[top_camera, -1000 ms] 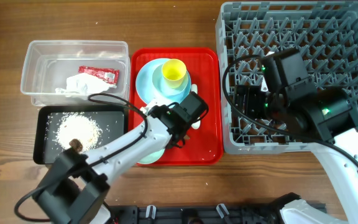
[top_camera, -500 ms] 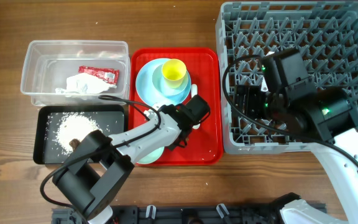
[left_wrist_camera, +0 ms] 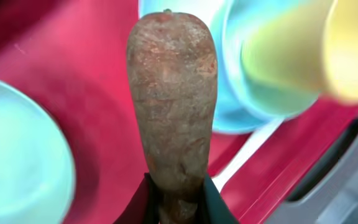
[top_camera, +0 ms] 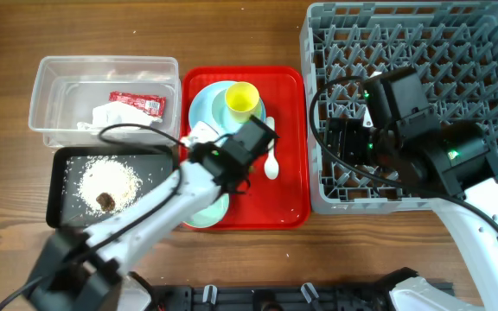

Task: Sort waste into correct bins and load items into the dishwasher rack
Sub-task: 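Carry the brown food over the black tray and open the left gripper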

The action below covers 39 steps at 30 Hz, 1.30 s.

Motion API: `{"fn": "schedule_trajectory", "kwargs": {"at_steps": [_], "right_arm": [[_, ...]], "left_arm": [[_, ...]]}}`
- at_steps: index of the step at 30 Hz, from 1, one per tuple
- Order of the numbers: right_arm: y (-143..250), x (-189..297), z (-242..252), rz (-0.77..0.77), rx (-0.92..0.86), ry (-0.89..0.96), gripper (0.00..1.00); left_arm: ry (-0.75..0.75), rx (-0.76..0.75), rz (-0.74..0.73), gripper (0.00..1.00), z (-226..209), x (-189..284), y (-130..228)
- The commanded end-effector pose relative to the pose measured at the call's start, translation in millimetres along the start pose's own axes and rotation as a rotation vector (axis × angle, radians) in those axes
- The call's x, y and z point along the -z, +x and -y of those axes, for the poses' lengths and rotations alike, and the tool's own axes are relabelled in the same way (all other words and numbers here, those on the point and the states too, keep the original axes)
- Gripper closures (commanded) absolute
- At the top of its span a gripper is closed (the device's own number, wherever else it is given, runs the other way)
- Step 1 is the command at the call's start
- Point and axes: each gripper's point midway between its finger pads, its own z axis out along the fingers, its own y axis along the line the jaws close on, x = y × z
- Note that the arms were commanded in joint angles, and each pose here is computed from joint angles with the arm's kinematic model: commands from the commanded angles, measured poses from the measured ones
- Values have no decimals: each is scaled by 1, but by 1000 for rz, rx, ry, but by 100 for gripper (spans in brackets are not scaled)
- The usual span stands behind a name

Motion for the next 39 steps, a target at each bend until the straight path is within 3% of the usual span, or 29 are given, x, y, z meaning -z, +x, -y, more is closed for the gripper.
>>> {"fn": "schedule_trajectory", "kwargs": {"at_steps": [1, 6, 10, 15, 30, 31, 33, 39], "right_arm": [[-5, 3, 1, 21, 8, 9, 0], [-5, 3, 1, 21, 8, 9, 0], [-5, 3, 1, 21, 8, 9, 0], [-5, 3, 1, 21, 8, 9, 0], [-5, 3, 1, 21, 8, 9, 0], [-5, 3, 1, 21, 8, 9, 0], [-5, 3, 1, 21, 7, 9, 0], [-5, 3, 1, 21, 8, 9, 0]], "left_arm": [[-4, 92, 89, 96, -11, 18, -55], [-246, 266, 154, 91, -82, 17, -119], [-338, 389, 214, 90, -120, 15, -154], [-373, 409, 258, 85, -147, -6, -156], [-353, 421, 249, 79, -154, -37, -147], [-357, 421, 247, 76, -155, -40, -146], [-360, 421, 233, 61, -155, -41, -144], [-301, 384, 240, 58, -139, -29, -153]]}}
